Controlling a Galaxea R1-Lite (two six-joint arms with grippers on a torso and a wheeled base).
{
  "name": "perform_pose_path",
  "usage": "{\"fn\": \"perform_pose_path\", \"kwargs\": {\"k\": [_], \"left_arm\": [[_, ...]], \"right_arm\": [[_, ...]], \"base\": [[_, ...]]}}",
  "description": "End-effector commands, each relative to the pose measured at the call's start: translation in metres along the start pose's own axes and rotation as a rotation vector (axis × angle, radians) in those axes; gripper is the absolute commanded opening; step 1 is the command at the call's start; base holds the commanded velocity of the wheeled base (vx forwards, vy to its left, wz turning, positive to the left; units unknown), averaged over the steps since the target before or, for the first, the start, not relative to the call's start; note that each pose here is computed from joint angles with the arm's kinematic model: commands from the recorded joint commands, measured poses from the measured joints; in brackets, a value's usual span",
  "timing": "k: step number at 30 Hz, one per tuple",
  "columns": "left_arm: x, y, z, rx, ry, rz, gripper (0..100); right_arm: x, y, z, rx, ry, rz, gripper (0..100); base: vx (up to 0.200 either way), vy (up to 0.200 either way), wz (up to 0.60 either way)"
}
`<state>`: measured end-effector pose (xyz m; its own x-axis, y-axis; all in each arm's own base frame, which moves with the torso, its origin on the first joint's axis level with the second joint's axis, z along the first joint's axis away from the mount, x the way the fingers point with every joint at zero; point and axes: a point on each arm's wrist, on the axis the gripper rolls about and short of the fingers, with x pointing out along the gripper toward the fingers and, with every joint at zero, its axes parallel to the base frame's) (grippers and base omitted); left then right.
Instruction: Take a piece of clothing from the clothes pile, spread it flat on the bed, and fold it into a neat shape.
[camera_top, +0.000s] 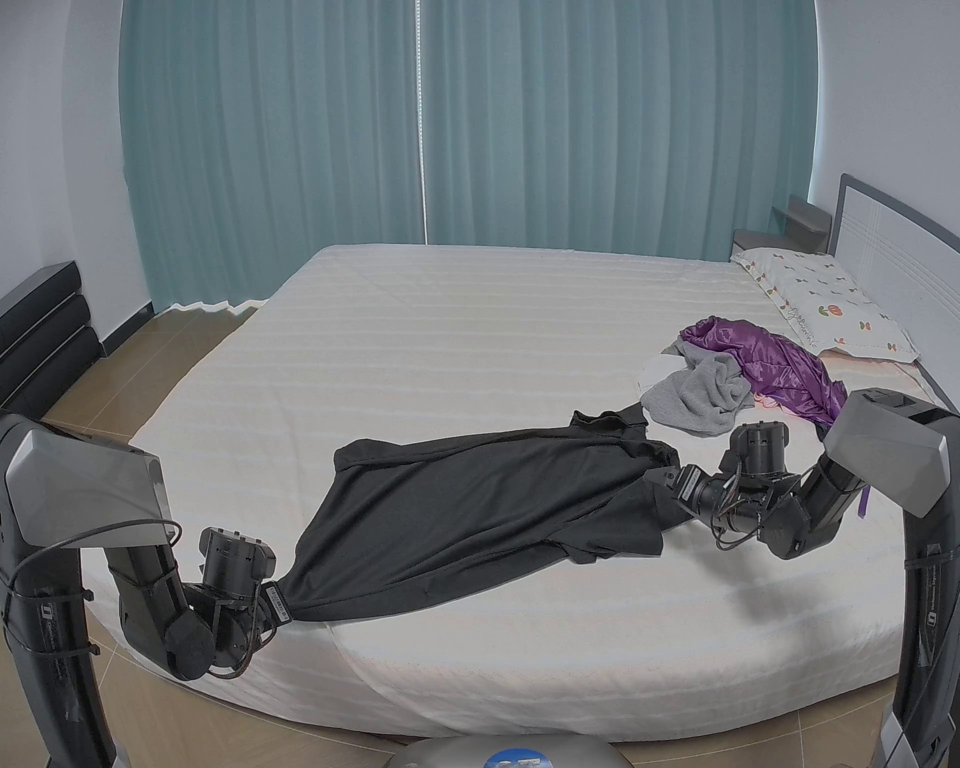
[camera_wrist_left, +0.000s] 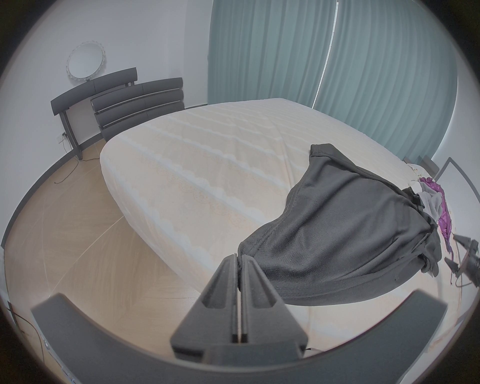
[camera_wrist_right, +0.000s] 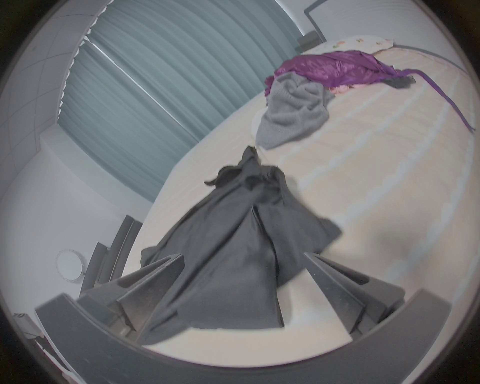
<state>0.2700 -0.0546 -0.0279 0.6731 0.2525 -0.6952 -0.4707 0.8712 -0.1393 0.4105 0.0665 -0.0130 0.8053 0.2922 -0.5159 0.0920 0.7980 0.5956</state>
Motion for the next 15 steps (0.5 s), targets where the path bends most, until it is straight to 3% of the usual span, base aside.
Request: {"fn": "perform_pose_path", "kwargs": {"k": [1,4,15], "left_arm": [[0.0,0.0,-0.001,0.001,0.002,0.001,0],[-0.001,0.0,-0.001,0.001,0.0,-0.002,0],[-0.001,0.0,0.0,0.001,0.0,-0.002,0]], "right_arm": [[-0.031,0.002,-0.017,0.002,0.09,0.007,100],[-0.037,-0.005,-0.032,-0.01,0.15,0.003,100],[-0.012,-0.006,-0.054,-0.042,0.187,0.019,100]], "base": [[0.0,0.0,0.0],[0.0,0.0,0.0],[0.0,0.0,0.0]]}}
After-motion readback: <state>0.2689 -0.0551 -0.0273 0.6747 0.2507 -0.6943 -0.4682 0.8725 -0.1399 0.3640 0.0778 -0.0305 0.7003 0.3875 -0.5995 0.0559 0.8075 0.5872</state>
